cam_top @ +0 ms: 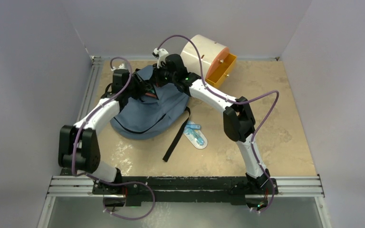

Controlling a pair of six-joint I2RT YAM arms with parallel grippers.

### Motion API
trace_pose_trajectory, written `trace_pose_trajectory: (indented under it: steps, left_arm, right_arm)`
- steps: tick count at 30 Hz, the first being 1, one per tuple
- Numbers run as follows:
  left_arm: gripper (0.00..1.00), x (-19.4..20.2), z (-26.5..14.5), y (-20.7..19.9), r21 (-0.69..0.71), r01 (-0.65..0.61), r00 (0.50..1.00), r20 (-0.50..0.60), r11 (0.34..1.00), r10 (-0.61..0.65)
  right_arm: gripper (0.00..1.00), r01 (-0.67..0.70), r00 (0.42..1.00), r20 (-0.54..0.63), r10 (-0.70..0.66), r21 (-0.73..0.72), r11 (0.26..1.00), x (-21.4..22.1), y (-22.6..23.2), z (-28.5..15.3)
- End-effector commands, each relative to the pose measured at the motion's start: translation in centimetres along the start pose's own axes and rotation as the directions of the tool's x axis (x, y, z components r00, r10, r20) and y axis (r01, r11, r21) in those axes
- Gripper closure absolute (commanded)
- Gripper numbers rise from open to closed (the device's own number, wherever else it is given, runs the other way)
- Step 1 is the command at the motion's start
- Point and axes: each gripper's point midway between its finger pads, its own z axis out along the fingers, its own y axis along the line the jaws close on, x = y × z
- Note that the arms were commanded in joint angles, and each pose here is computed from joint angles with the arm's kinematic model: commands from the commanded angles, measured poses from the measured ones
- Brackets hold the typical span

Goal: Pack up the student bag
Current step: Place the stationery in the student bag, then pick up the stationery from the center of the board.

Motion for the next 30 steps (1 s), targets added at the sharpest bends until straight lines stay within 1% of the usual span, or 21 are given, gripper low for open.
trace_pose_trajectory:
  steps: [1,4,8,11,15,19,21,24,25,28,30]
  left_arm:
    - [0.59,-1.4,-5.3,-1.9,0.054,-0.03,0.995,0.1,0.998,0.025]
    - [0.6,0.1,-7.9,-1.6,0.046,-0.052,0.995,0.09,0.998,0.048]
    - [0.6,4.4,-10.2,-1.9,0.068,-0.129,0.991,0.034,0.989,0.127]
    - [0.6,7.8,-11.2,-1.7,0.112,-0.188,0.982,-0.004,0.976,0.19]
    - [0.6,10.3,-11.9,-2.5,0.206,-0.263,0.961,-0.024,0.943,0.274]
    - [0.59,13.2,-11.8,-3.7,0.295,-0.353,0.919,-0.071,0.888,0.388]
    - [0.58,14.9,-11.5,-4.6,0.351,-0.393,0.891,-0.084,0.85,0.446]
    - [0.54,17.3,-10.8,-6.1,0.42,-0.445,0.847,-0.089,0.791,0.524]
    - [0.52,18.6,-10.4,-6.3,0.436,-0.463,0.825,-0.108,0.772,0.555]
    - [0.51,20.1,-9.4,-8.4,0.488,-0.501,0.789,-0.081,0.714,0.609]
    - [0.5,21.5,-8.7,-8.9,0.512,-0.525,0.76,-0.077,0.679,0.646]
  right_arm:
    - [1.0,0.058,0.988,0.147,-0.048,-0.066,0.996,-6.6,3.6,-2.6]
    - [1.0,0.063,0.987,0.151,-0.055,-0.046,0.997,-6.8,3.2,-2.7]
    - [1.0,0.064,0.986,0.154,-0.058,-0.032,0.997,-6.7,2.8,-2.5]
    - [1.0,0.062,0.987,0.15,-0.056,-0.035,0.997,-6.4,2.8,-2.3]
    - [1.0,0.055,0.989,0.139,-0.048,-0.048,0.997,-6.0,2.9,-2.2]
    - [1.0,0.057,0.989,0.137,-0.05,-0.047,0.997,-5.8,2.8,-2.1]
    - [1.0,0.06,0.989,0.138,-0.053,-0.046,0.997,-5.9,2.7,-2.2]
    - [1.0,0.061,0.99,0.133,-0.054,-0.043,0.997,-5.7,2.7,-2.1]
    - [1.0,0.06,0.99,0.131,-0.054,-0.043,0.997,-5.5,2.6,-2.1]
    - [1.0,0.063,0.99,0.128,-0.057,-0.038,0.997,-5.4,2.5,-2.1]
    - [1.0,0.066,0.99,0.128,-0.061,-0.034,0.997,-5.4,2.4,-2.2]
